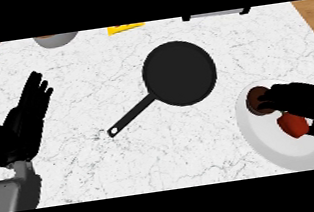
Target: Pick the bell pepper from the plate and place it in the pan
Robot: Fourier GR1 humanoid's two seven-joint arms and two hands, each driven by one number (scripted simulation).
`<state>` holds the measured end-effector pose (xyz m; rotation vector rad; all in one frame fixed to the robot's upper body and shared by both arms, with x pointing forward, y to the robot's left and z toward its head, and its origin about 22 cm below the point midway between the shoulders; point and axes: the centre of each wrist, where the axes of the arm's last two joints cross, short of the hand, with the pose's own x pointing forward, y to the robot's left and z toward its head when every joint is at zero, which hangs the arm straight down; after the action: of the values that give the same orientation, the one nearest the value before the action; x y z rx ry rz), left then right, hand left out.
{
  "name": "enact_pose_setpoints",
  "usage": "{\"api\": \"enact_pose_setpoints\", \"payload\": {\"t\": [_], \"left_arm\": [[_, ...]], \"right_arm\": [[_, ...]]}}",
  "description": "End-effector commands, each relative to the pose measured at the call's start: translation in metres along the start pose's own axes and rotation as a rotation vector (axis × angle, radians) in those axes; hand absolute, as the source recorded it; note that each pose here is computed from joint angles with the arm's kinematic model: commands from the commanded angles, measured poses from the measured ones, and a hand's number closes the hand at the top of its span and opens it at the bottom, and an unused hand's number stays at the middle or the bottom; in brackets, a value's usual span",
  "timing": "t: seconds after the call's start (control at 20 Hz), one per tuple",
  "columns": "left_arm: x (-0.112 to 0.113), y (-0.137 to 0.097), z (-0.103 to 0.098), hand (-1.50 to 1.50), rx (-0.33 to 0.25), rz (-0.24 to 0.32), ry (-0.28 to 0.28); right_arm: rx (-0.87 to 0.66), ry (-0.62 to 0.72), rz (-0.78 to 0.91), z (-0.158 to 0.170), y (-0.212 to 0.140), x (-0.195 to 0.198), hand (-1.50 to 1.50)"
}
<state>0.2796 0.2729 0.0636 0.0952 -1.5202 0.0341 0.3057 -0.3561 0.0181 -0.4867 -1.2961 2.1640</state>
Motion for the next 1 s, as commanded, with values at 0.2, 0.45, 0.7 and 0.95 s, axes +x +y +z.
{"api": "enact_pose_setpoints", "payload": {"t": [0.2, 0.45, 0.7, 0.95], "left_arm": [[-0.011, -0.003, -0.007, 0.00, -0.005, 0.013, 0.002], [-0.004, -0.004, 0.000, 0.00, -0.017, 0.008, 0.001], [-0.001, -0.002, -0.002, 0.00, -0.015, -0.006, -0.005], [0.002, -0.011, -0.005, 0.00, -0.052, -0.008, -0.011]], "right_arm": [[-0.081, -0.044, -0.094, -0.006, 0.007, -0.005, 1.50], [-0.203, 0.488, -0.421, -0.061, -0.014, 0.014, 1.50], [-0.359, 0.798, -0.461, -0.074, -0.052, 0.010, 1.50], [-0.520, 1.099, -0.376, -0.090, -0.120, 0.011, 1.50]]}}
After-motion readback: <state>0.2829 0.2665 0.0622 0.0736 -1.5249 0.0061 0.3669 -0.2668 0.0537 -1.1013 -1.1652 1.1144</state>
